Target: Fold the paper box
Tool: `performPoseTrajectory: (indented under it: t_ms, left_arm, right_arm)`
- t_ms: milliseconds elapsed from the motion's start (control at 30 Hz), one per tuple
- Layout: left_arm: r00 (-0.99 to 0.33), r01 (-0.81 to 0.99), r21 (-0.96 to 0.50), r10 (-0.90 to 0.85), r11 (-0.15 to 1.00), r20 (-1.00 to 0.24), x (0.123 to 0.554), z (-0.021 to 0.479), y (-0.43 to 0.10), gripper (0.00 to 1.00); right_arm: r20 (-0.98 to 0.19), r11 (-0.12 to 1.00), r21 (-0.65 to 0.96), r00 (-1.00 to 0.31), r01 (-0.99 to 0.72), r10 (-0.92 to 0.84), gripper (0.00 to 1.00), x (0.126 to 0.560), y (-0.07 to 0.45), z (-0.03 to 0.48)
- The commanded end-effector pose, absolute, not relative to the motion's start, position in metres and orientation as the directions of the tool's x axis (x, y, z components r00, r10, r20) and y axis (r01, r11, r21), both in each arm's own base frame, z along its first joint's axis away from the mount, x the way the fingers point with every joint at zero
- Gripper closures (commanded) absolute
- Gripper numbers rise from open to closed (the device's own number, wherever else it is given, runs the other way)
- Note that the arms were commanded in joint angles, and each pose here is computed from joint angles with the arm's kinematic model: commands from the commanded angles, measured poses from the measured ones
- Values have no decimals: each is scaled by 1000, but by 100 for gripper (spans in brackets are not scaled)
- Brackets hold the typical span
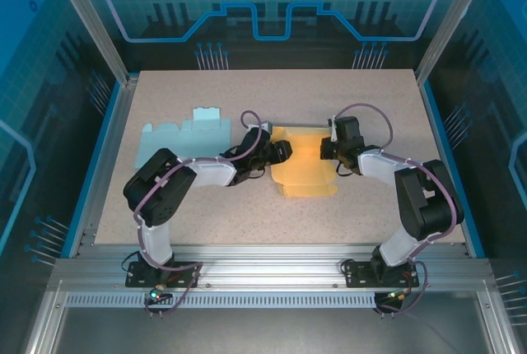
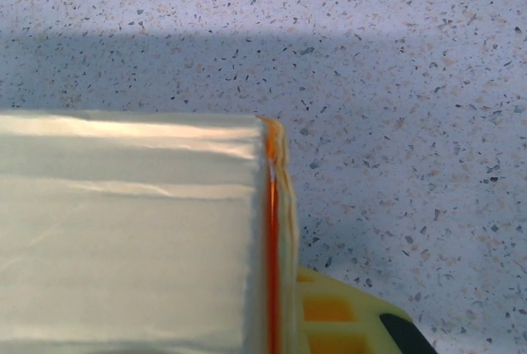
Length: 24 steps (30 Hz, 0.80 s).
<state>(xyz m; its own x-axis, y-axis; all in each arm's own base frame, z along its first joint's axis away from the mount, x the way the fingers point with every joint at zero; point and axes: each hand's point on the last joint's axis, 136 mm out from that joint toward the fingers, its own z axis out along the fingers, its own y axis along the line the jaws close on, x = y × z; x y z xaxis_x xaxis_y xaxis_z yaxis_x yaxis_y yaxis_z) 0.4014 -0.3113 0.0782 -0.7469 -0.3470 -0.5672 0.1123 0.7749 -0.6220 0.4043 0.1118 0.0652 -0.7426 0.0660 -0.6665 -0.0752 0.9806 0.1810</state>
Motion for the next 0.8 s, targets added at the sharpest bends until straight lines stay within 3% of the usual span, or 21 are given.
performPoseTrajectory:
  t_ms: [0,300,533,767]
  left_arm:
    - [-741,187,-633,-314,751,-593,405,86,-330,48]
    - [-751,211,-637,-295,741,-591,408,72,-342,55]
    - [-726,253,-613,-272,748,-631,399,83,-333,55]
    - [-714,284,-599,-252,748,-653,361,102,-305,49]
  right_arm:
    - [-667,977,192,-743,-87,65,100,404,116,63]
    - [-665,978,192,-744,-86,65,100,405,116,63]
    - [-661,978,189,-748,-84,64,100,404,116,62]
    - [-656,979,188,-752,-83,62,100,405,116,61]
